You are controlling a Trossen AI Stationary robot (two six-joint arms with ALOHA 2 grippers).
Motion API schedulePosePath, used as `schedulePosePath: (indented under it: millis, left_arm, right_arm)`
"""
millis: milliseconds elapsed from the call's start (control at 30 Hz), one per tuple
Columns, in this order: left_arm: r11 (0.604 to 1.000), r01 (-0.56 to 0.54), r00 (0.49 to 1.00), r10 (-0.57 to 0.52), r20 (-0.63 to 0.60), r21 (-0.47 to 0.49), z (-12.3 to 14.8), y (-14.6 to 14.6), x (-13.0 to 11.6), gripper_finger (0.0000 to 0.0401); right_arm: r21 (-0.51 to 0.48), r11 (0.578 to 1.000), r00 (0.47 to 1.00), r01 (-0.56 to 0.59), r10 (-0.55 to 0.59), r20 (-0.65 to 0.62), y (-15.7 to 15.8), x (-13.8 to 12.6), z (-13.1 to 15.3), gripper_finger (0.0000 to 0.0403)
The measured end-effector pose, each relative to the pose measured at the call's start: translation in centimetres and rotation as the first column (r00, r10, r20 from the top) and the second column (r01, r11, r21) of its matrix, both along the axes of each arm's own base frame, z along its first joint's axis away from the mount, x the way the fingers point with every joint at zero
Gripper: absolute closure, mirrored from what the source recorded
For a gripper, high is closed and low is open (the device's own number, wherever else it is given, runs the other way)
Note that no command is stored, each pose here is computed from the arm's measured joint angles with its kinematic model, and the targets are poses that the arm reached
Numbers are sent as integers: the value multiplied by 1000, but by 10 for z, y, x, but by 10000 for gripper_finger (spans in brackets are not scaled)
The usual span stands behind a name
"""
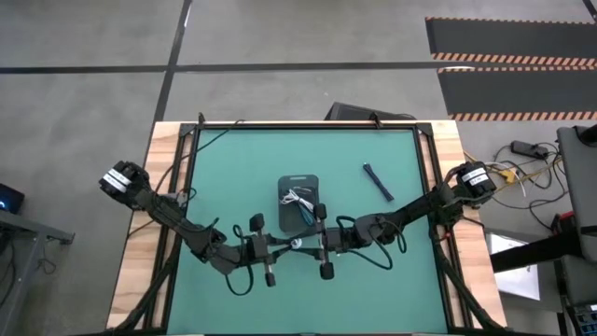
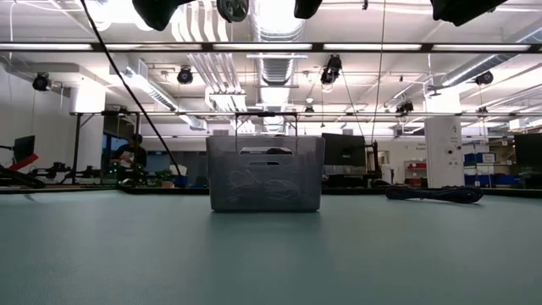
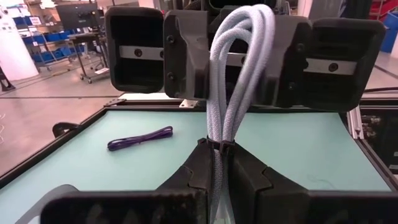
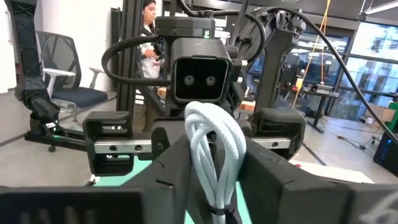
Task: Pick and place USB-C Cables
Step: Put the white charger cable into the black bin
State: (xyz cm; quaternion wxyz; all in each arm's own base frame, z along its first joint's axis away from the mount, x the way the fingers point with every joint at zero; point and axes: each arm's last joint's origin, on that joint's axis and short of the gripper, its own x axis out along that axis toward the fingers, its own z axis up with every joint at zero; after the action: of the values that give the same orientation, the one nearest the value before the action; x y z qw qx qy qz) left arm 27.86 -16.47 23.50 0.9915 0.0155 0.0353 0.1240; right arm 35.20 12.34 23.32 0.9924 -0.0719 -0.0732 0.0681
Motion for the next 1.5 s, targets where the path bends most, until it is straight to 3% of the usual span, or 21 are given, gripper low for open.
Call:
schedulePosePath:
  millis: [300, 700, 1133, 1500]
  left_arm:
    - [1000, 2, 1000, -2, 0, -2, 0, 0, 0, 365]
    - [1000, 1, 1000, 0, -7, 19, -1, 0, 0, 317]
    - [996, 11, 997, -5, -71, 89, 6, 6, -12, 224]
    - [984, 33, 982, 1, -188, 177, 33, 29, -47, 219]
  right_arm:
    - [-15, 1000, 1000, 3, -3, -2, 0, 0, 0, 384]
    - [-15, 1000, 1000, 1, -1, -5, 0, 0, -1, 384]
    - [5, 1000, 998, 7, -7, -61, -2, -3, 4, 385]
    - [51, 997, 961, 55, -39, -273, -15, 1, 38, 385]
